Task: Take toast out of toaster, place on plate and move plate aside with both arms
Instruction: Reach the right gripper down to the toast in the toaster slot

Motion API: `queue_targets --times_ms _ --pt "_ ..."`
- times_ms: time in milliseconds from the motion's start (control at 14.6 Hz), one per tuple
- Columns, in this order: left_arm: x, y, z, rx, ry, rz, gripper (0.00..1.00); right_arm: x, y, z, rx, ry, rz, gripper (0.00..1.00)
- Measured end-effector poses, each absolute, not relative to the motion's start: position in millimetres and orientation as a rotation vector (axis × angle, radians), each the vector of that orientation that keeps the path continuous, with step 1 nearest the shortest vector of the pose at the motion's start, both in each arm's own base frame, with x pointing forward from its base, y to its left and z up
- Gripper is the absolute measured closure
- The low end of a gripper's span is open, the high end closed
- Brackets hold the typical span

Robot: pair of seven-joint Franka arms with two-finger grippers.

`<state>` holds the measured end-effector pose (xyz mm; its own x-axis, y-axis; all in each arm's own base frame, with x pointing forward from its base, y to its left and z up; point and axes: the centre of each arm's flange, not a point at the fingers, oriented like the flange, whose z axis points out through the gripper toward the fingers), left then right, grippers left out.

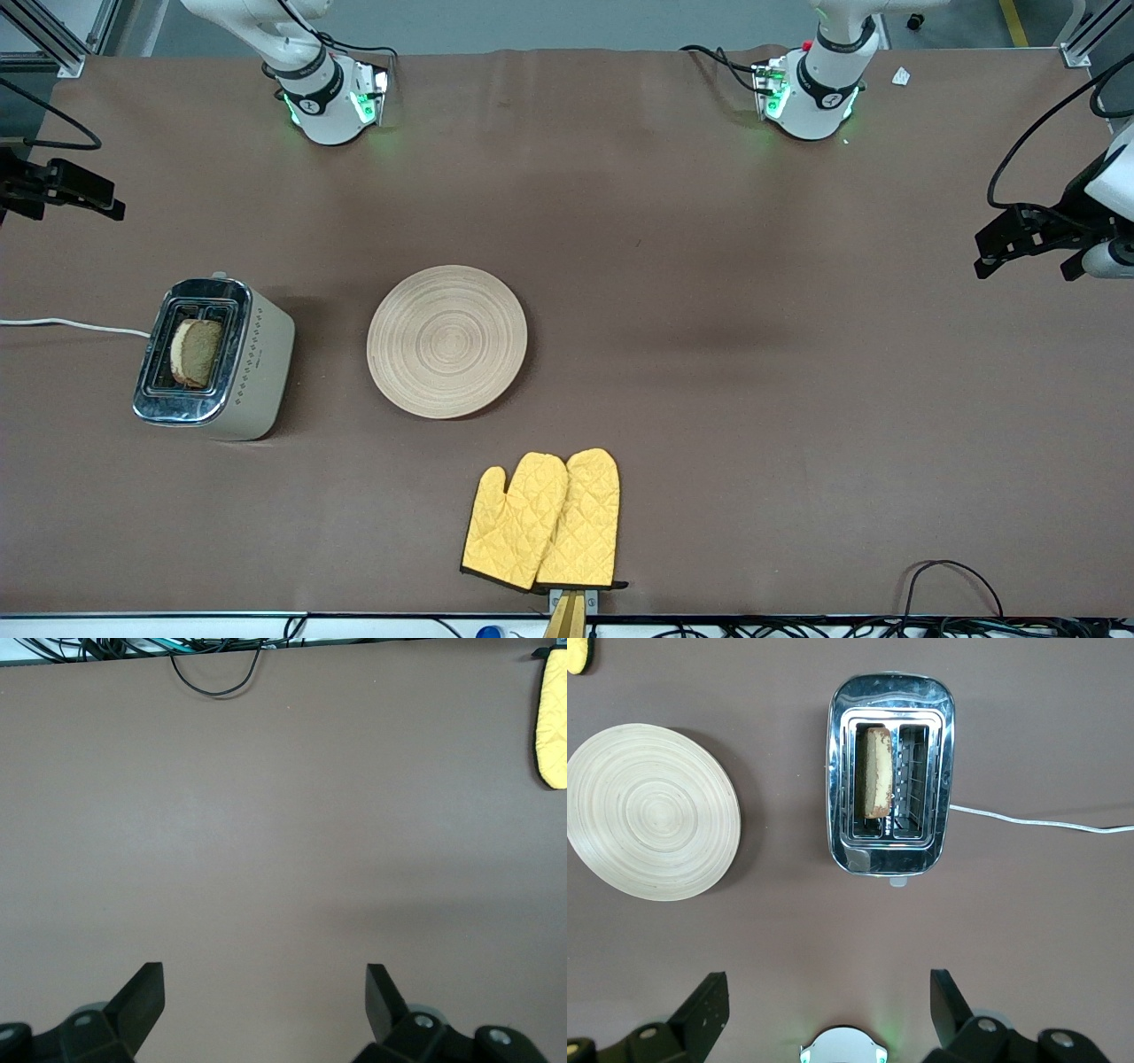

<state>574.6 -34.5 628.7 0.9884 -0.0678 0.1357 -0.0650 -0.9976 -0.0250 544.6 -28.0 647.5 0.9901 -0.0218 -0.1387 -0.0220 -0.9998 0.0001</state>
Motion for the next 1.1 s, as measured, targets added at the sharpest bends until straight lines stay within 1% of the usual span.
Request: queue_targets --times_ms 275,549,824,1098 --pt "575 -35 629 -3.112 0.105 -0.212 0.0 545 -33 648 -3.132 0.049 0.211 0.0" --pt "575 -35 628 -3.112 0.106 -0.211 0.0 556 -34 638 -3.139 0.049 0.14 0.0" --pt "574 -35 627 -3.113 0.107 -0.197 0.0 582 -39 571 -3.139 0.06 0.157 0.0" --pt "574 -36 627 -3.113 0.109 -0.194 0.0 590 -43 505 -3.14 0.068 0.15 0.0"
